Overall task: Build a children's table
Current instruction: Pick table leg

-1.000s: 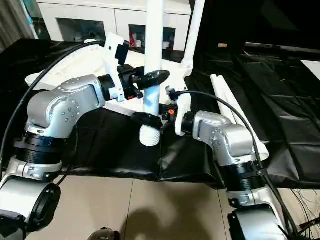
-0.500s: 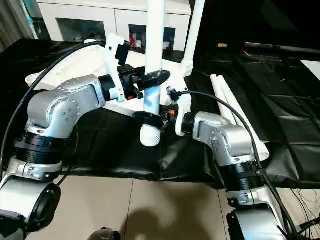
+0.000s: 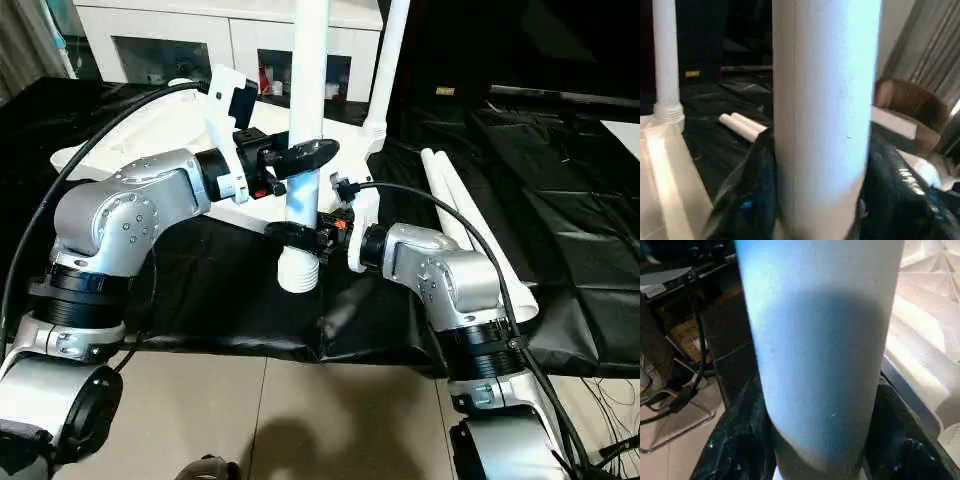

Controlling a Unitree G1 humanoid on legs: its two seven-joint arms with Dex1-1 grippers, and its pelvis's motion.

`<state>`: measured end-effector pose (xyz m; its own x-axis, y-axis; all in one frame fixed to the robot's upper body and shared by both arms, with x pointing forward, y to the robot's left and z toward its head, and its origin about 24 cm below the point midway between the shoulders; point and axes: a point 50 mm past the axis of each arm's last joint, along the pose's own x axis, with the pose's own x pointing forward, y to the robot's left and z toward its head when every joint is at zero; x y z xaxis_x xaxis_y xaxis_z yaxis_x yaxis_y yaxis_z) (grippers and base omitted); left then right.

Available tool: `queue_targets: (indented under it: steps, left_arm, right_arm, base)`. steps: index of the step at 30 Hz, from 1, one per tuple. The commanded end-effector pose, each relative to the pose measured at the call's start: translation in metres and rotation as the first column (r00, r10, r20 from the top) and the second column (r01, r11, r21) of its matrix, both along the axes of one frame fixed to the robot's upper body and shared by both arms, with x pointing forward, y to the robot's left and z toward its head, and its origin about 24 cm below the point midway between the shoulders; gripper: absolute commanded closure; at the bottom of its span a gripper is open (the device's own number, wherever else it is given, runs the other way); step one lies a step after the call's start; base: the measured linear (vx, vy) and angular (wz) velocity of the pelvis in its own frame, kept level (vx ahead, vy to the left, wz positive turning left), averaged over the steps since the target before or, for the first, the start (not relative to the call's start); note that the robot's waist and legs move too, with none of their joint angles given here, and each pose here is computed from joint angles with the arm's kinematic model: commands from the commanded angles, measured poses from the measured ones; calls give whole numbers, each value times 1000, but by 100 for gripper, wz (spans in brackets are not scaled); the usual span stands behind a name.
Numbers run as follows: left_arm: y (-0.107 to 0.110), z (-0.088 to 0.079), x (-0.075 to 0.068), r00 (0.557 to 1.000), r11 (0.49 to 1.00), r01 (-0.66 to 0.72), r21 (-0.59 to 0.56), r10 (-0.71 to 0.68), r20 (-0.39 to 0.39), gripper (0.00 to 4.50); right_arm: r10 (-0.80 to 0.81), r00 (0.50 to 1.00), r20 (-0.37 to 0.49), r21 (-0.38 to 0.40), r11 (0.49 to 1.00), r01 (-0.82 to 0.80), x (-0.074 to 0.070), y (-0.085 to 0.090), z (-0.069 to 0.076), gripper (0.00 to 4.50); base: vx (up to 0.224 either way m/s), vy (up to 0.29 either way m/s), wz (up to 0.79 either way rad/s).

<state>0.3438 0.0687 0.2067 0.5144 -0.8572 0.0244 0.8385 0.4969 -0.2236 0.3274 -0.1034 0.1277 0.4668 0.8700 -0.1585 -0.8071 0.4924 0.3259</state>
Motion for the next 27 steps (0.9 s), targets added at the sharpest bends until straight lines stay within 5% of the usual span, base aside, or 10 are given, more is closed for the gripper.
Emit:
queue_targets:
  steps: [1,6,8,12,16,19,24,27]
  left_arm:
    - [-1,4,-4,999,998,45,-32,-45,-2,193]
    - [2,10,1,998,981,-40,-189,49,43,152]
    - [11,20,4,990,894,-92,-439,129,57,152]
    - [25,22,2,980,821,-145,-553,195,33,152]
    - [48,8,3,906,839,-374,-396,422,39,152]
    - [85,-33,-9,733,753,-658,13,636,242,152]
    - [106,-69,-31,636,661,-748,56,689,348,152]
    - [114,-90,-47,583,601,-799,29,761,284,152]
  right_arm:
    - [-57,998,21,8,998,57,7,-11,7,256]
    - [-89,995,34,25,996,88,8,-16,11,264]
    - [-157,986,56,52,987,154,11,-23,16,264]
    - [-279,955,96,62,960,274,17,-33,20,264]
    - [-436,871,226,37,897,440,22,-48,23,264]
    - [-537,802,262,24,834,551,8,-55,10,264]
    - [-569,798,199,60,820,569,-16,-46,-10,264]
    - [-548,812,201,38,832,553,-31,-37,-24,264]
  base:
    - [0,0,0]
    - [0,0,0]
    - [0,0,0]
    - [0,0,0]
    - [0,0,0]
    - [0,0,0]
    - [0,0,0]
    - [0,0,0]
